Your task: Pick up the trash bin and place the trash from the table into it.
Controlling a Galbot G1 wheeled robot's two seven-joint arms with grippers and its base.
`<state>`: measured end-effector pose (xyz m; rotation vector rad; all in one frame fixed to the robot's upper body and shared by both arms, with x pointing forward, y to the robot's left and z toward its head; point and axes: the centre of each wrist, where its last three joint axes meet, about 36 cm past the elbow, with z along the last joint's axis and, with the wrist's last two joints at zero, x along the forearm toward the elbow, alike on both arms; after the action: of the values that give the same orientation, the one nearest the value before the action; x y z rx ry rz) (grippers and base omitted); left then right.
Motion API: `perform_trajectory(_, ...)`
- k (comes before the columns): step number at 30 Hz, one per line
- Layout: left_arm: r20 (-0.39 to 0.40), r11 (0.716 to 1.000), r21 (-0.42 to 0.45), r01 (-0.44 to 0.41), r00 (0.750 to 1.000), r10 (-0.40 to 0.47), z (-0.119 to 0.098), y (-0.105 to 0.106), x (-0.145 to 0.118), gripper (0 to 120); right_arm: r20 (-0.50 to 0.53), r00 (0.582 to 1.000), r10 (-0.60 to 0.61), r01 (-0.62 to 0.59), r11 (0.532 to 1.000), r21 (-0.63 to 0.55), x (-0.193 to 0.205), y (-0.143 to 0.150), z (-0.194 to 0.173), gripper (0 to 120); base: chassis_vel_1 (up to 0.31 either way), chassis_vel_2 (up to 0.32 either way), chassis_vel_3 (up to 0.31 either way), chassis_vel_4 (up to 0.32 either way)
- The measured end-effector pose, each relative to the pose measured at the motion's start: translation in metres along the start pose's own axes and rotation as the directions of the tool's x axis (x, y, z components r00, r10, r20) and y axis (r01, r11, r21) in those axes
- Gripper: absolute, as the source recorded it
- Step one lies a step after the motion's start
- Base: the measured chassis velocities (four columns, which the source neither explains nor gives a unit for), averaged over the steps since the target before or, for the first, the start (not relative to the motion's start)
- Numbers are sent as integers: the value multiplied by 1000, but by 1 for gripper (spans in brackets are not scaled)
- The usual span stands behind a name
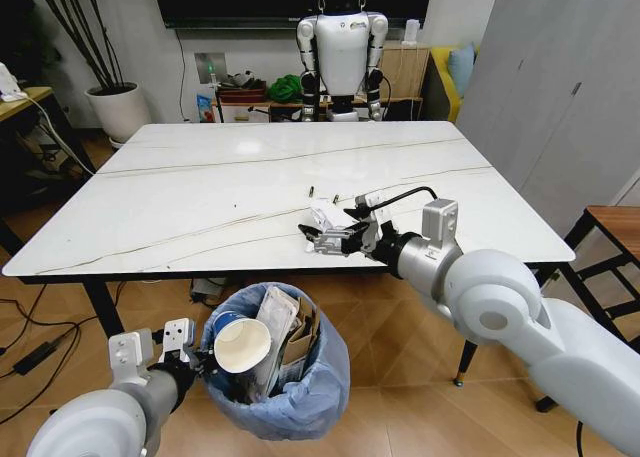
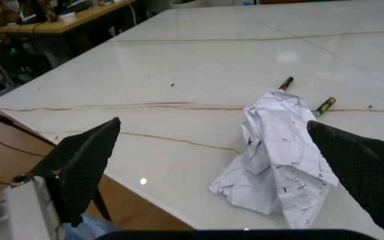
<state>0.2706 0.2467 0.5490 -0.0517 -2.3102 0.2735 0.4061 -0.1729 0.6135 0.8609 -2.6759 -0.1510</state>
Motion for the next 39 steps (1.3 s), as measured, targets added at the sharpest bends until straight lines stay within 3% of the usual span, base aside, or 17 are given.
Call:
perform_trajectory(10,-3,1000,0,3,1000,-3,1,0,0,0,-81,988,131,-134,990,-36,-46,-20,17,100,0,0,0,0)
perform_trajectory(25,4,1000,4,-7,1000,7,-2,1,1,0,-142,969,202,-209,977,-34,-86,-34,30,98,0,0,0,0)
perform_trajectory(29,6,1000,5,-9,1000,9,-2,0,1,0,-149,965,216,-223,974,-31,-91,-38,34,89,0,0,0,0)
perform_trajectory(31,8,1000,5,-11,1000,11,-3,0,1,0,-152,963,222,-229,973,-30,-94,-40,35,77,0,0,0,0)
perform_trajectory(33,9,1000,6,-11,1000,11,-3,0,1,0,-152,963,222,-229,973,-30,-94,-41,35,75,0,0,0,0)
perform_trajectory(35,12,1000,6,-11,1000,11,-4,1,1,0,-155,963,221,-228,973,-31,-96,-40,36,62,0,0,0,0)
perform_trajectory(39,14,1000,7,-11,1000,11,-5,1,1,0,-153,963,223,-230,973,-29,-97,-40,38,51,0,0,0,0)
